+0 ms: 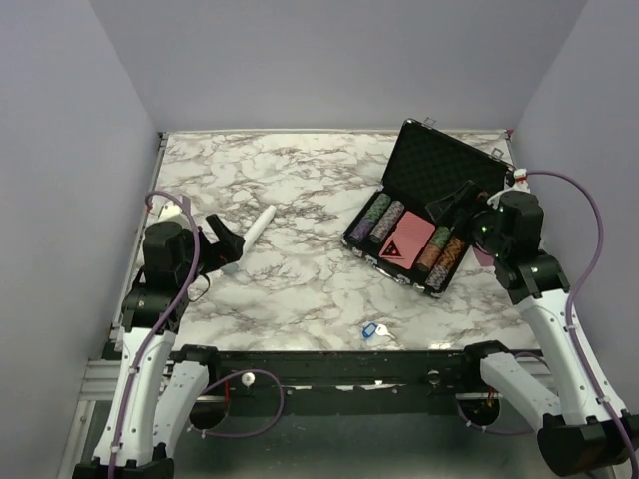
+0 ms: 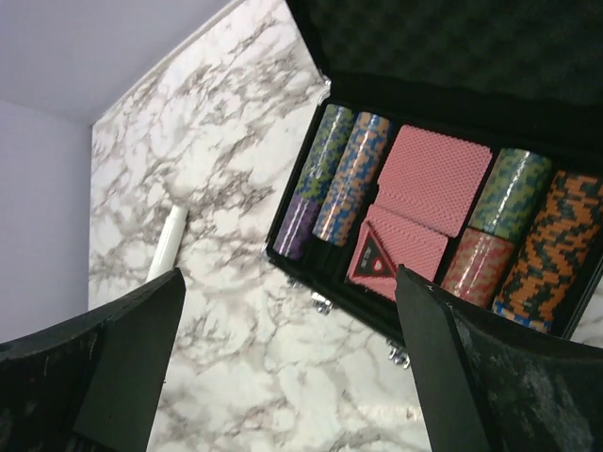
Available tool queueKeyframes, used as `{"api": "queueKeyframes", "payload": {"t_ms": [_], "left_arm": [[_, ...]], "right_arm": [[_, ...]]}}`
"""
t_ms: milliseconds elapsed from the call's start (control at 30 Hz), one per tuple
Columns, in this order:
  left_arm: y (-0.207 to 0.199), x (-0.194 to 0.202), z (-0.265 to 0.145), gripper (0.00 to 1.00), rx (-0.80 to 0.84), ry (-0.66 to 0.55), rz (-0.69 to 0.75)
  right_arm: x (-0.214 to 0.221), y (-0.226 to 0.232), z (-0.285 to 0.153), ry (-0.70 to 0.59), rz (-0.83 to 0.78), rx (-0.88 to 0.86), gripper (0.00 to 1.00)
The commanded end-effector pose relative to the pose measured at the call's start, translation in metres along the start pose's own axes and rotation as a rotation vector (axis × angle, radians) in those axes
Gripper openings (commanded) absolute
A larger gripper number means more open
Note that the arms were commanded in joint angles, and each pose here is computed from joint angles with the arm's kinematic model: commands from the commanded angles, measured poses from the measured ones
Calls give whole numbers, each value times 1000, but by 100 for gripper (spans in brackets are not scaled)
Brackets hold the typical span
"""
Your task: Remove the keys from the keyring
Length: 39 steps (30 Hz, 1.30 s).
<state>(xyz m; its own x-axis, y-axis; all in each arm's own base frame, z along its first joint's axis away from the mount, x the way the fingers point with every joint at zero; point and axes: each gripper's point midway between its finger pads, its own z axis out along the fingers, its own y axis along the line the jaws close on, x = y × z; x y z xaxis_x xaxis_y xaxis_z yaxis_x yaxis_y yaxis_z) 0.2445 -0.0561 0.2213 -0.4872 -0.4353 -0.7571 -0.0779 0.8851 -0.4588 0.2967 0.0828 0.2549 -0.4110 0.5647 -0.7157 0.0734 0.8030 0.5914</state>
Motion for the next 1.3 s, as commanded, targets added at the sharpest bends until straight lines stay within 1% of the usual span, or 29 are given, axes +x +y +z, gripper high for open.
{"api": "queueKeyframes", "payload": {"t_ms": [0,133,233,300,433,533,567,767,867,967,1167,1267], "left_arm": [[-22,29,-25,99,150,128,30],[-43,42,-38,99,291,170,30],[-54,54,-44,99,361,207,18],[-60,61,-47,99,386,222,17],[-79,81,-50,99,447,270,13],[-88,99,-47,98,455,314,13],[-90,104,-43,97,450,323,12],[-121,149,-35,90,537,409,-8],[-138,176,-33,88,548,453,25],[-151,204,-32,86,526,510,79],[-180,242,-31,78,571,588,64],[-191,258,-28,77,570,620,91]], "right_arm": [[11,17,-35,137,37,-20,100],[15,20,-47,169,40,-25,100],[28,21,-49,227,71,-40,100],[39,19,-49,261,94,-44,98],[52,0,-47,287,111,36,98],[62,-7,-46,318,108,56,98],[65,-6,-45,330,108,44,97],[80,7,-42,388,154,-54,96],[85,10,-40,408,161,-83,96],[87,11,-40,417,159,-96,96],[90,18,-39,437,178,-138,96],[94,16,-39,447,180,-138,96]]}}
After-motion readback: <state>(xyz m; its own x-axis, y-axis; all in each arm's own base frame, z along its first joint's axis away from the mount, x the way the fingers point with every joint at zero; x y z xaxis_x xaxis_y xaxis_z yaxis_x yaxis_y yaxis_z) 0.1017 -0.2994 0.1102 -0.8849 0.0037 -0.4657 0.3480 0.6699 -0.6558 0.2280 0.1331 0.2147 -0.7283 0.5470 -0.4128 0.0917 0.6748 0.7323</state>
